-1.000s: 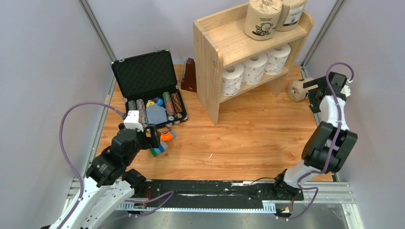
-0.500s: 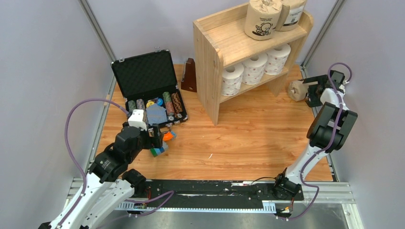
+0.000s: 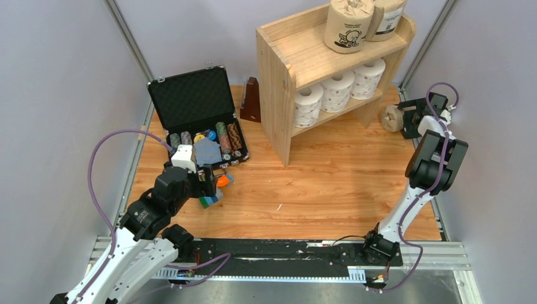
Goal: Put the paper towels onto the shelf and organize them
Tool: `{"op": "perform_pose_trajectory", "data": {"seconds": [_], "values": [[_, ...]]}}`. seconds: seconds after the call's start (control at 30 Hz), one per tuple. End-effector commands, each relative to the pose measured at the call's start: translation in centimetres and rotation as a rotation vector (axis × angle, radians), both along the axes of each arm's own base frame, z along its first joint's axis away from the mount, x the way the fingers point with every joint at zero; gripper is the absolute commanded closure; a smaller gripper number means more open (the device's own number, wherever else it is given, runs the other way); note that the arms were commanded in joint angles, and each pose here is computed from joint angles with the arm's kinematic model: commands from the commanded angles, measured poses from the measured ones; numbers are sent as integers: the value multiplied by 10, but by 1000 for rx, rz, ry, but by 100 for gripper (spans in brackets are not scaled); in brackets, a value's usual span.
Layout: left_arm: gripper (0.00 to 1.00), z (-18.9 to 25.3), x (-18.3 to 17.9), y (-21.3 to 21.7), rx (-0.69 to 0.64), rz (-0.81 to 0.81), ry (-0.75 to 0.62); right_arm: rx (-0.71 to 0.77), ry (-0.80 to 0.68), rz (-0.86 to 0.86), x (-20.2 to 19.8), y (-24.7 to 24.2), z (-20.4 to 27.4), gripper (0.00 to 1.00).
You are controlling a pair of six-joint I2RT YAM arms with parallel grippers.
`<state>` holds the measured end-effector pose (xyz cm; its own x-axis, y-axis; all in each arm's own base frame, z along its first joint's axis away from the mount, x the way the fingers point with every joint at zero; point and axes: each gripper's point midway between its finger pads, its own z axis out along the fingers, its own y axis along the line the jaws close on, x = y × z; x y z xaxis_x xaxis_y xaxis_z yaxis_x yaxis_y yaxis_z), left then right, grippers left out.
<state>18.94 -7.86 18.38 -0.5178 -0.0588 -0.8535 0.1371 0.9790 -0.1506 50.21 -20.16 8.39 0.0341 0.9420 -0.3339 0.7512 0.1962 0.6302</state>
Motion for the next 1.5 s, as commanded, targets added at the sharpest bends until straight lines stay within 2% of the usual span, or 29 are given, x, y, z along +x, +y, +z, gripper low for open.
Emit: {"op": "perform_pose_trajectory", "data": {"seconds": [0.0,0.17,0.43,0.77,1.0,1.27,1.37,1.47], "values": [[0,7,5,-3,-12,-5,-32,-78,73,-54,-8,-33,-33,4],[0,7,4,-4,-13,-12,-32,-79,56,36,-8,-20,-38,22],[0,13,2,-6,-28,-37,-53,-46,46,84,-48,14,-22,32],[0,27,-5,-5,-79,-57,-123,24,129,208,-138,121,-15,34],[0,39,-10,-7,-112,-82,-171,-82,183,371,-186,201,-4,34],[0,44,-14,-13,-142,-122,-197,-290,140,609,-231,282,-3,34],[0,45,-15,-16,-148,-140,-196,-307,153,711,-251,308,-5,34],[0,44,-15,-19,-150,-154,-192,-250,228,770,-279,324,-10,31]]}}
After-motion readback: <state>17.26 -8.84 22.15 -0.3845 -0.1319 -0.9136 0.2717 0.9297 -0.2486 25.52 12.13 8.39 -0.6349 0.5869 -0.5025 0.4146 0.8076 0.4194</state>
